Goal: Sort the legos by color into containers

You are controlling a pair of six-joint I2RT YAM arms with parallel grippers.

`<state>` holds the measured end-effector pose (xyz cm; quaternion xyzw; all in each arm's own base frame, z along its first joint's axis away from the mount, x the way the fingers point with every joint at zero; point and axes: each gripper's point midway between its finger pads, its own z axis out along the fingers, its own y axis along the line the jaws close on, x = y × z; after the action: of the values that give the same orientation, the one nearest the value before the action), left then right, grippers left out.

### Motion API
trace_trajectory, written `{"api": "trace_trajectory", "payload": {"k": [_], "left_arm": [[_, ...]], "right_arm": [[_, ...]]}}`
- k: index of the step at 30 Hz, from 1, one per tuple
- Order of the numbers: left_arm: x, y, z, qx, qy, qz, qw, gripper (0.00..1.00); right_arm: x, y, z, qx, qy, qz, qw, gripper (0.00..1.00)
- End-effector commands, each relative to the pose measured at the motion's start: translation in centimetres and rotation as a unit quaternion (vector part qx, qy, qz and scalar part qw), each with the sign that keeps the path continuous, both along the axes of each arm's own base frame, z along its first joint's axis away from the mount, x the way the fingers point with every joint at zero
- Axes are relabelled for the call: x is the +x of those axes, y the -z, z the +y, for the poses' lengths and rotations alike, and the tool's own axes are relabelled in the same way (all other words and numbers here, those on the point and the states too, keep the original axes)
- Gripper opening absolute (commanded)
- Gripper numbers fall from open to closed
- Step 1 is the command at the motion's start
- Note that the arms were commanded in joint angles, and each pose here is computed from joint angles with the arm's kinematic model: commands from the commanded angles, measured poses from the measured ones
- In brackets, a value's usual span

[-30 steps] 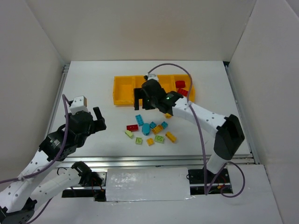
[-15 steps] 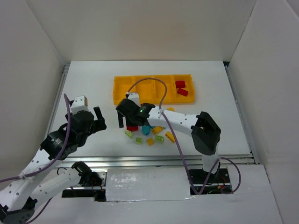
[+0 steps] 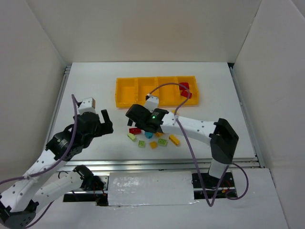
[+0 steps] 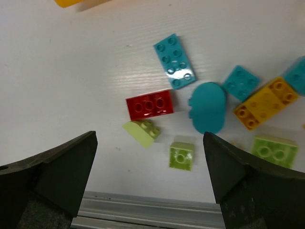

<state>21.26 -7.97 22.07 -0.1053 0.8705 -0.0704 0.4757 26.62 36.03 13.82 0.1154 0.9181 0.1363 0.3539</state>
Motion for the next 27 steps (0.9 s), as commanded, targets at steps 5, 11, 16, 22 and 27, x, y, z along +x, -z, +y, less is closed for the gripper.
{"api": "trace_trajectory", "payload": {"k": [5, 11, 16, 22, 27], "left_arm": [[2.6, 4.9, -7.3, -0.050, 0.060, 0.099, 0.992, 0.99], [5.4, 7.9, -10.8, -0.045, 0.071, 0.135, 0.987, 0.99], [6.6, 11.0, -12.7, -0.022, 0.072, 0.171, 0.982, 0.95], [7.6, 14.2, -14.0, 0.003, 0.075, 0.208, 0.975, 0.92], [7.9, 16.1, -14.8, 0.011, 0.074, 0.227, 0.971, 0.91]], "right_arm": [[-1.0, -8.1, -11.1, 0.004, 0.099, -0.086, 0.991, 1.00], [-3.3, -10.4, -17.4, 0.033, 0.114, -0.120, 0.986, 1.00], [-4.9, -11.6, -19.6, 0.072, 0.101, -0.139, 0.982, 1.00], [-5.3, -10.6, -19.9, 0.054, 0.086, -0.131, 0.986, 1.00], [-5.3, -9.7, -19.6, 0.043, 0.074, -0.126, 0.988, 1.00]]}}
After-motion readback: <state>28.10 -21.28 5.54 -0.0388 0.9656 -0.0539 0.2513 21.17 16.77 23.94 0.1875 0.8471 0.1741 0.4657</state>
